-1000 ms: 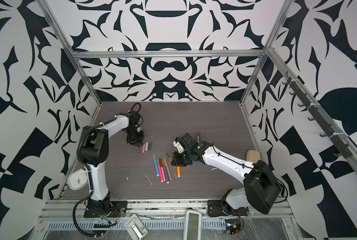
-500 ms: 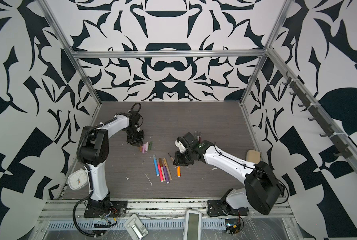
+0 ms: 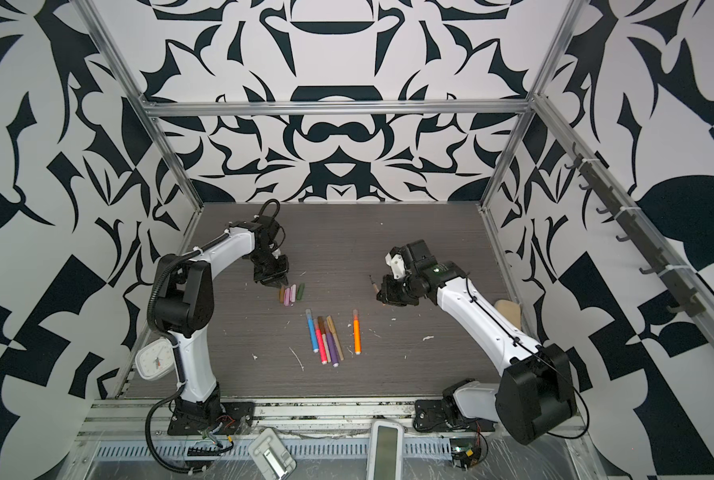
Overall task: Open the pen caps
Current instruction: 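Lower the tan cap beside the pink caps and open the left gripper, then lower the uncapped tan pen beside the brown pen and open the right gripper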
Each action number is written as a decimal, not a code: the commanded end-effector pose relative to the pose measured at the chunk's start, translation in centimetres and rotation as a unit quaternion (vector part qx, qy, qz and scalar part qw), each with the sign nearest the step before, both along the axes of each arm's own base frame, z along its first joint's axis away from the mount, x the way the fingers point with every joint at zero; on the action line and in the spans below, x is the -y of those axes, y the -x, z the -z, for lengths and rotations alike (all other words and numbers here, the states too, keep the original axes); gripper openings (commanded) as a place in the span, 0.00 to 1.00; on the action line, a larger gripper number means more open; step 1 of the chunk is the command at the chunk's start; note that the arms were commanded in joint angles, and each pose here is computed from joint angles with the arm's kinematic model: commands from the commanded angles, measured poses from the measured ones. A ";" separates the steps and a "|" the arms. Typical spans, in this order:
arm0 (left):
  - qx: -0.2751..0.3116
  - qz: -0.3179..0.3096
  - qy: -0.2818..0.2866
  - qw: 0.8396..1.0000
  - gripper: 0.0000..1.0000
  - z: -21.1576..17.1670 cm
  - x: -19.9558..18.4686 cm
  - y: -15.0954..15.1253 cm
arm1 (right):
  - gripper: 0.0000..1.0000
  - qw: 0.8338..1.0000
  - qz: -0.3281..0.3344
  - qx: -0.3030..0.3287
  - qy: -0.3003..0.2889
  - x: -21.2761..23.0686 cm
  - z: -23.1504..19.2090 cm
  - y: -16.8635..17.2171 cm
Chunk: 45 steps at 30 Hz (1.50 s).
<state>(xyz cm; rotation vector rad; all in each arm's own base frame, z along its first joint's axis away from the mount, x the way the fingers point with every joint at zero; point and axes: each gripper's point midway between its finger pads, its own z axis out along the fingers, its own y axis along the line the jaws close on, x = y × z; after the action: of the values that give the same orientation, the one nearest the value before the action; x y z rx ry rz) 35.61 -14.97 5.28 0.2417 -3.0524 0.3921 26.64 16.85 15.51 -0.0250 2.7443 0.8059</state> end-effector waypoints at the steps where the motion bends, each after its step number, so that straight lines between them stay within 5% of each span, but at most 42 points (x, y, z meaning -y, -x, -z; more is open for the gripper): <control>1: -0.003 -0.006 0.005 1.000 0.26 -1.1 -0.1 1.0 | 0.00 1.000 0.009 0.014 0.025 2.8 -1.3 -0.6; 11: 0.034 -0.027 0.055 0.998 0.24 -2.6 1.3 0.0 | 0.00 0.988 0.092 -0.006 0.125 9.5 2.1 -3.7; 20: 0.053 -0.051 0.072 0.995 0.23 -4.1 0.6 -1.1 | 0.00 0.985 0.095 -0.026 0.144 10.9 6.7 -8.0; 33: 0.053 -0.060 0.078 0.994 0.23 -4.6 -0.3 -0.9 | 0.00 0.994 0.078 -0.030 0.067 8.3 9.5 -10.8; 45: 0.048 -0.064 0.080 0.994 0.23 -4.7 -1.1 -0.6 | 0.34 0.995 0.079 -0.033 0.056 7.8 9.4 -11.6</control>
<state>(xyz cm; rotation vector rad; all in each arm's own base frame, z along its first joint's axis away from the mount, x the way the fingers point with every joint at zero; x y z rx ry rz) 37.56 -14.13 9.28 0.4281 -3.1112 0.6654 37.07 8.75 4.57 0.2150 2.8492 0.6028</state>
